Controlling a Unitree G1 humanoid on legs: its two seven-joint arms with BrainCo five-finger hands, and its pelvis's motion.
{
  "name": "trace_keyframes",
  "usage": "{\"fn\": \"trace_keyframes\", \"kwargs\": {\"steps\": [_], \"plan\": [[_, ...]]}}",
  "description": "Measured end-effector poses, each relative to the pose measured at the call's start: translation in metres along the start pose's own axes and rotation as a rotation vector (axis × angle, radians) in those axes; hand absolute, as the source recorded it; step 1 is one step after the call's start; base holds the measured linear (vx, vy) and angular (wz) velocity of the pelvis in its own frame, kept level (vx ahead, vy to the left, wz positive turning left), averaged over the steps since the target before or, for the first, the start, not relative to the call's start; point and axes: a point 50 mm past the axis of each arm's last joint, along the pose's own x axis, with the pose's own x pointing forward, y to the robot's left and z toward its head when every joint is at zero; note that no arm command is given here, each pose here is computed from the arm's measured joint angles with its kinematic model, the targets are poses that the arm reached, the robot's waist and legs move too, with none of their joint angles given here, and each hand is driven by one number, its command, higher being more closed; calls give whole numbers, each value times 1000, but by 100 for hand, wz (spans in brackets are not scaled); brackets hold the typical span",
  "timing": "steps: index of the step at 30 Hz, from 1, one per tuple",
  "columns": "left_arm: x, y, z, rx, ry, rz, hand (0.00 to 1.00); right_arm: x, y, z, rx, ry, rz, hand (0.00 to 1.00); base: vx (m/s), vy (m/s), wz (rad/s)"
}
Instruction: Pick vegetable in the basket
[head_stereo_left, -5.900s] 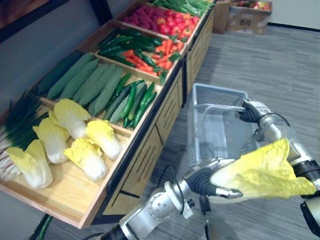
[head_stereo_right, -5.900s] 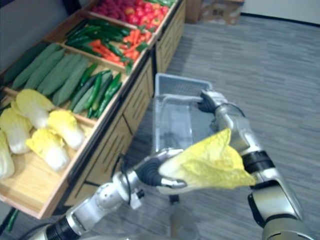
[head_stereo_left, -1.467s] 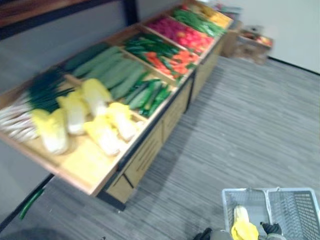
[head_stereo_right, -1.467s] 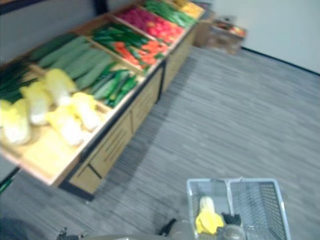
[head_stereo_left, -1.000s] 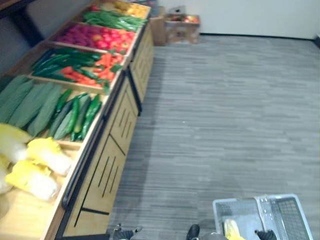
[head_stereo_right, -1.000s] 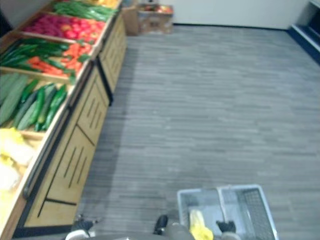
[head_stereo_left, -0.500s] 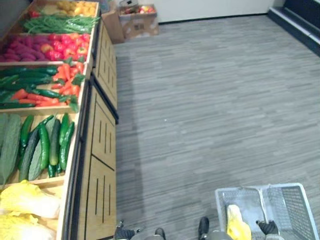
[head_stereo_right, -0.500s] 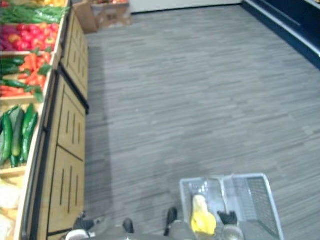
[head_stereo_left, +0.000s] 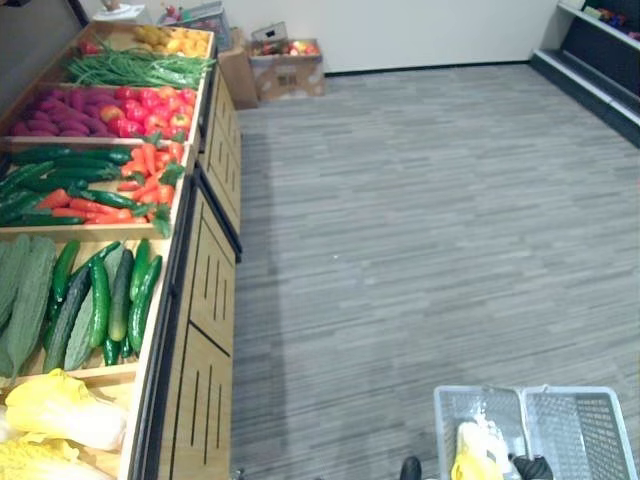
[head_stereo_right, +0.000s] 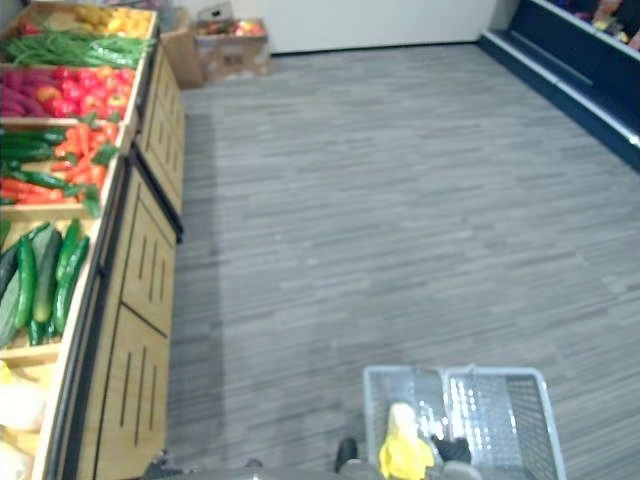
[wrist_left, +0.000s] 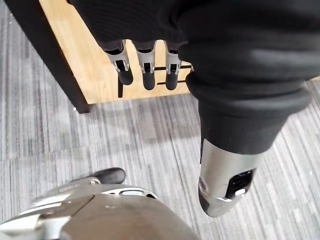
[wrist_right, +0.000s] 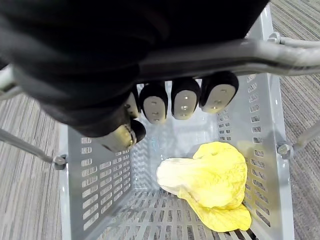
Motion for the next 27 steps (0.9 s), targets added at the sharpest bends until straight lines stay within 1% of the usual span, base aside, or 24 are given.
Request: {"fn": "trace_keyframes", "kwargs": {"steps": [2, 3, 5, 10, 13, 16, 19, 21, 24, 26, 27], "plan": [[0, -2, 3, -24, -3, -3, 0, 0, -3, -1, 50, 11, -18, 100, 38, 2, 12], [0, -2, 4, -54, -3, 2, 0, 0, -1, -1, 96, 19, -23, 100, 0, 0, 0], [1, -2, 4, -78, 0, 8, 0, 0, 6, 2, 128, 22, -11, 100, 0, 0, 0], [1, -3, 9, -80, -15, 10, 0, -1, 23, 6, 147, 25, 31, 100, -10, 12, -3], [1, -3, 9, -80, -16, 13, 0, 0, 26, 12, 146, 9, 39, 100, -33, 5, -18], [2, -4, 16, -86, -42, 22, 0, 3, 31, 28, 151, -31, 50, 100, -71, -22, -21], [3, -4, 24, -90, -63, 32, 0, 3, 32, 28, 162, -36, 50, 100, -65, -66, 19], [4, -1, 26, -100, -66, 47, 0, 0, 35, 24, 203, -28, 45, 100, -10, -153, 34], [4, 0, 24, -119, -57, 58, 0, 0, 31, 21, 210, -27, 26, 100, 87, -182, 30], [4, 4, 24, -131, -63, 71, 0, 1, 28, 27, 211, -44, 7, 100, 124, -182, 5], [3, 5, 23, -135, -68, 78, 0, 4, 20, 30, 203, -54, -18, 100, 174, -193, -9]]}}
